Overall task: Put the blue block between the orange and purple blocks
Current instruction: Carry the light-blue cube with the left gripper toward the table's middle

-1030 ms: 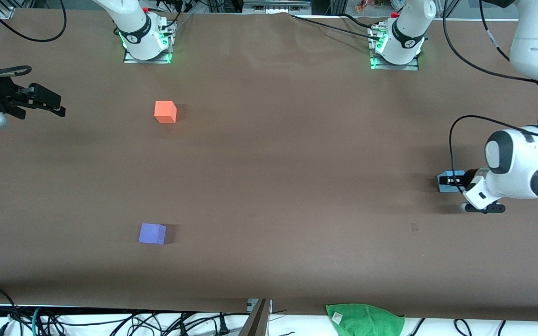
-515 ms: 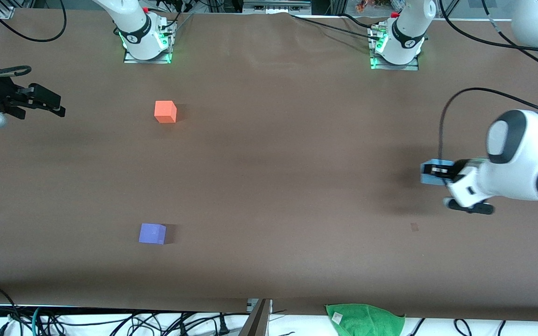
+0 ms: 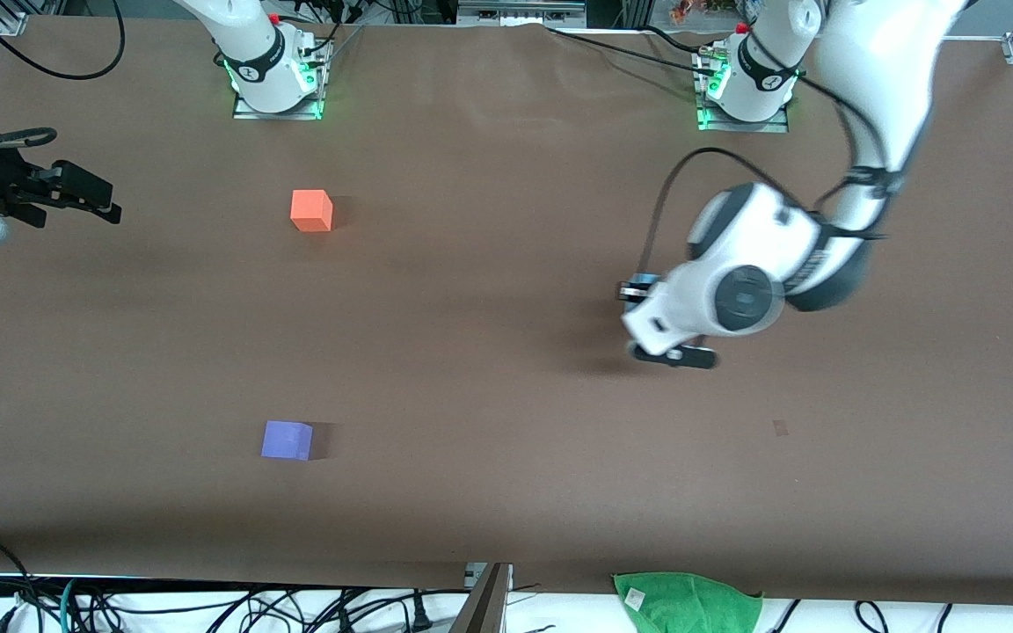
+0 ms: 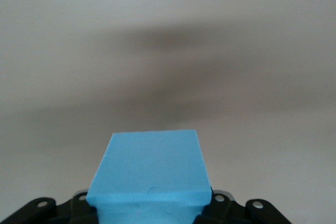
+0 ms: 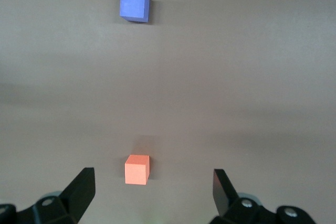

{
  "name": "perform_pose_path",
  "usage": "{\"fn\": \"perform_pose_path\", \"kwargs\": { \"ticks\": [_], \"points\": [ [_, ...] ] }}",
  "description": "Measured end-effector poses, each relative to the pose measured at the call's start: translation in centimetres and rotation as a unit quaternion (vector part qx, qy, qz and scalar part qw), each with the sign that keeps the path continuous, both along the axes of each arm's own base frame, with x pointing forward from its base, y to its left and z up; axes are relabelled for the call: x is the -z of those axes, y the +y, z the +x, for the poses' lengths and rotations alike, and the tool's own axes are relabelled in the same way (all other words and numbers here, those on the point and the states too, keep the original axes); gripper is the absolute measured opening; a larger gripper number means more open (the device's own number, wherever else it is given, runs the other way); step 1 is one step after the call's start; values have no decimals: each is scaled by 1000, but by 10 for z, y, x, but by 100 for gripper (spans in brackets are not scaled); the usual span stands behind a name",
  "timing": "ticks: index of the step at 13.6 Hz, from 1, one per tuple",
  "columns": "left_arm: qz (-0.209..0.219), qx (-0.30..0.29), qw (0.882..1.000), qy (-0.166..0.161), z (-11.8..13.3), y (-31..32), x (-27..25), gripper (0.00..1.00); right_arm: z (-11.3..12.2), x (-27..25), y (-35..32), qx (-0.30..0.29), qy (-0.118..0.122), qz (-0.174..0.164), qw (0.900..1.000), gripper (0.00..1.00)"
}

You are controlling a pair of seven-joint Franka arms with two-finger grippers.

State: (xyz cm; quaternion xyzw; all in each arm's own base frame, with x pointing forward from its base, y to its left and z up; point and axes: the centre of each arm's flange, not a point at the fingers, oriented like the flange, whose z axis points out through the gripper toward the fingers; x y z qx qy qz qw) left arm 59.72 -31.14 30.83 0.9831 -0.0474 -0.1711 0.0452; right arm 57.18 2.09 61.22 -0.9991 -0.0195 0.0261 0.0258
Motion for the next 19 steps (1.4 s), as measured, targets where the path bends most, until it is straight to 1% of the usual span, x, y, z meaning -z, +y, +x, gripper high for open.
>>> {"fn": "perform_pose_path", "kwargs": {
  "ticks": [2, 4, 6, 8, 10, 11, 14, 15, 17, 19],
  "points": [
    [-3, -16, 1000, -6, -12, -39, 33, 62, 1, 0, 0, 1, -2, 0, 1000, 100],
    [9, -35, 999, -7, -24, -66, 67, 62, 4, 3, -1, 1, -4, -1, 1000, 100],
    [17, -35, 999, -11, -34, -83, 95, 62, 6, 6, -1, 2, -5, -1, 1000, 100],
    [29, -22, 999, -30, -36, -87, 115, 62, 7, 6, -1, 2, -5, -1, 1000, 100],
    [36, -17, 999, -35, -35, -85, 125, 62, 14, 15, -1, 3, -7, -2, 1000, 100],
    [38, -20, 998, -36, -34, -84, 125, 68, 19, 22, 0, 3, -6, -4, 1000, 100],
    [41, -37, 998, -39, -32, -85, 122, 97, 27, 37, 1, 4, -2, -6, 1000, 100],
    [41, -38, 998, -41, -30, -85, 120, 100, 28, 38, 1, 4, -1, -6, 1000, 100],
    [44, -39, 997, -45, -24, -82, 101, 100, 28, 38, 2, 3, -1, -6, 1000, 100],
    [51, -47, 996, -57, -10, -68, 55, 100, 29, 41, 6, 0, 2, -6, 1000, 100]
  ]
}}
